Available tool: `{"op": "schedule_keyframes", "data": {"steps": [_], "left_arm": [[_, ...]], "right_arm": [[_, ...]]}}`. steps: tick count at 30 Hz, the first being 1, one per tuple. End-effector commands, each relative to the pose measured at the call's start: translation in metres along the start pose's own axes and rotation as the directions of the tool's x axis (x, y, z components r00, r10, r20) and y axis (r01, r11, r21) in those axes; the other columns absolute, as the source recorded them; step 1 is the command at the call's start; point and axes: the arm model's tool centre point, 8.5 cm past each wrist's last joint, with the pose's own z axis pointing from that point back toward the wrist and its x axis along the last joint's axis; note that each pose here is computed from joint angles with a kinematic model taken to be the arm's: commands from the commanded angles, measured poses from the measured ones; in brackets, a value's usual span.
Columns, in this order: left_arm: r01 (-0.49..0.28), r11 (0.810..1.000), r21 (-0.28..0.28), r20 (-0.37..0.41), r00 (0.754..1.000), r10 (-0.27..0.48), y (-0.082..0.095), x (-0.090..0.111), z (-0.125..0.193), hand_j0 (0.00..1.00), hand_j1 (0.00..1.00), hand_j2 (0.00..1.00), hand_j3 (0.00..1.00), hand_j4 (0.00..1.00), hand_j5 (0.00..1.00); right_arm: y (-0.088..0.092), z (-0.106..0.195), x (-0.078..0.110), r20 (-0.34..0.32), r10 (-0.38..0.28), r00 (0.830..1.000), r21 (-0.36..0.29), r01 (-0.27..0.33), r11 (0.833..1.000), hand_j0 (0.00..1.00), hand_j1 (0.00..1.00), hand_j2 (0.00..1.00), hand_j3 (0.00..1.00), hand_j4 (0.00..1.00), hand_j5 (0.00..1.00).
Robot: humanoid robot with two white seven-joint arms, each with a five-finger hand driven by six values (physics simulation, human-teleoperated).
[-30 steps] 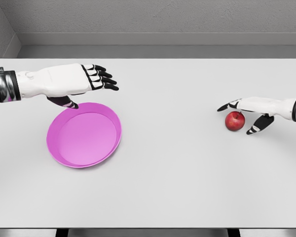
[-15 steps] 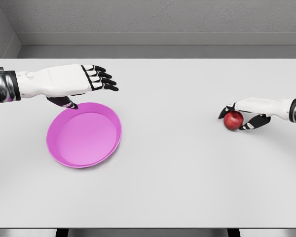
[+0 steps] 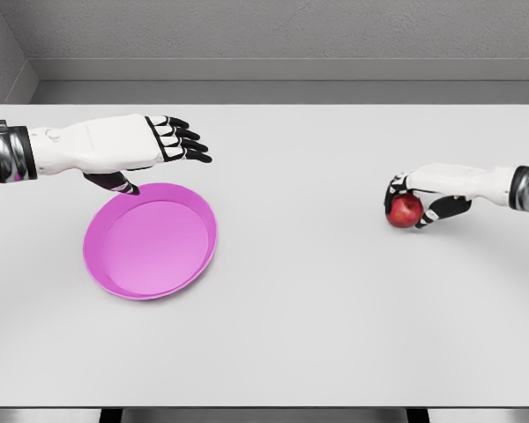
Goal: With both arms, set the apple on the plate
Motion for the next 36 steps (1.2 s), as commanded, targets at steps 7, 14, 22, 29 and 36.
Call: {"op": "schedule_keyframes", "data": {"steps": [7,14,22,29,36], "left_arm": [[-0.005,1.000,0.005,0.000,1.000,0.005,0.001,0.000,0.000,1.00,1.00,1.00,1.00,1.00,1.00],[-0.005,1.000,0.003,0.000,1.000,0.005,0.001,0.000,0.000,1.00,1.00,1.00,1.00,1.00,1.00],[-0.005,1.000,0.003,0.000,1.000,0.005,0.001,0.000,0.000,1.00,1.00,1.00,1.00,1.00,1.00],[-0.009,1.000,-0.014,0.049,0.999,0.010,0.000,0.009,-0.022,1.00,1.00,1.00,1.00,1.00,1.00],[0.059,0.998,0.032,0.231,0.971,-0.065,0.036,0.048,-0.094,1.00,1.00,1.00,1.00,1.00,1.00]], "right_arm": [[-0.007,-0.066,0.103,0.320,0.087,0.943,0.020,-0.098,0.995,0.42,0.42,0.42,0.42,0.42,0.42],[-0.020,-0.074,0.089,0.257,0.054,0.965,-0.012,-0.053,0.999,0.51,0.51,0.51,0.51,0.51,0.51],[-0.025,-0.070,0.089,0.262,0.085,0.961,-0.032,-0.080,0.996,1.00,1.00,1.00,1.00,1.00,1.00],[-0.062,0.040,-0.009,0.010,0.002,1.000,-0.271,0.001,0.963,1.00,1.00,1.00,1.00,1.00,1.00],[-0.062,0.045,-0.012,0.002,-0.005,1.000,-0.288,0.005,0.958,1.00,1.00,1.00,1.00,1.00,1.00]]}}
